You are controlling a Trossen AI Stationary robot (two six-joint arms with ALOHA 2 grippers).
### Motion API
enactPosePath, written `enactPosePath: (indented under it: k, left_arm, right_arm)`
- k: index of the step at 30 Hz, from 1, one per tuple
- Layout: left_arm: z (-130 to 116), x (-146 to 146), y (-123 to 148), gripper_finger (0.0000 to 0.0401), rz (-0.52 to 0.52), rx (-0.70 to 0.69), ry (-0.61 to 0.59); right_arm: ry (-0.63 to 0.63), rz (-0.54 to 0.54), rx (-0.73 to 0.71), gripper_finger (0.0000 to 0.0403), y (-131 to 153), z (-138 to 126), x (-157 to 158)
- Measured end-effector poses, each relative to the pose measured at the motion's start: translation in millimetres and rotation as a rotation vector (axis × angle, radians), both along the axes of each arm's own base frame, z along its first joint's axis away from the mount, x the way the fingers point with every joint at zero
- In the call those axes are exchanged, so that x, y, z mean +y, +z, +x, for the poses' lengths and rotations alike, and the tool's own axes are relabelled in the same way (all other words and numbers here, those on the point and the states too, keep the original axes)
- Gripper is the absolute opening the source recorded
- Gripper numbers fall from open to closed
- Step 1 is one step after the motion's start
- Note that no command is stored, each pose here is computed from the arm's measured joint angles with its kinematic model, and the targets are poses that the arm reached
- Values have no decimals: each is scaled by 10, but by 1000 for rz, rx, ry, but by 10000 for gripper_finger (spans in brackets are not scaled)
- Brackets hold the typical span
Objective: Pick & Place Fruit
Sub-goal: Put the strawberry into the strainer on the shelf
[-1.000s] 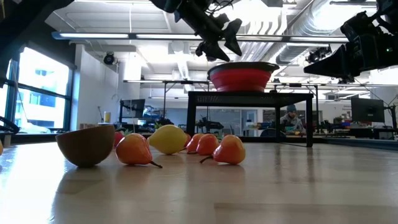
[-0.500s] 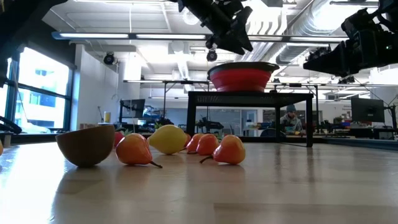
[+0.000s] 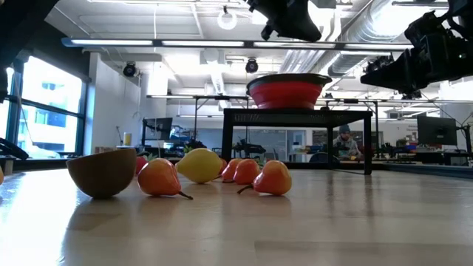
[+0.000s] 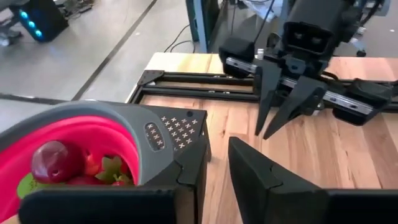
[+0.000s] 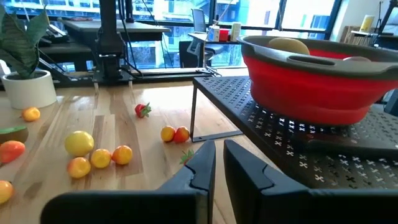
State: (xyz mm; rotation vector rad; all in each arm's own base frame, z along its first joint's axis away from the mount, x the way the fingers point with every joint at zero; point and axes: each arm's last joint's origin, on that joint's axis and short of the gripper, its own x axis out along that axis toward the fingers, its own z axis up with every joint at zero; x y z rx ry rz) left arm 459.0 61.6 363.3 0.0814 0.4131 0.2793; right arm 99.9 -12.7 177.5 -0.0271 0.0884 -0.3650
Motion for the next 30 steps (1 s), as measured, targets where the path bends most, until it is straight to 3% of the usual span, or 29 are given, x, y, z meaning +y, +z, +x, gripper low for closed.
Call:
enactPosePath:
  k: [30]
  left_arm:
    - [0, 7, 7, 58, -12, -10, 9]
  right_arm:
    - [-1, 10, 12, 26, -16, -1, 0]
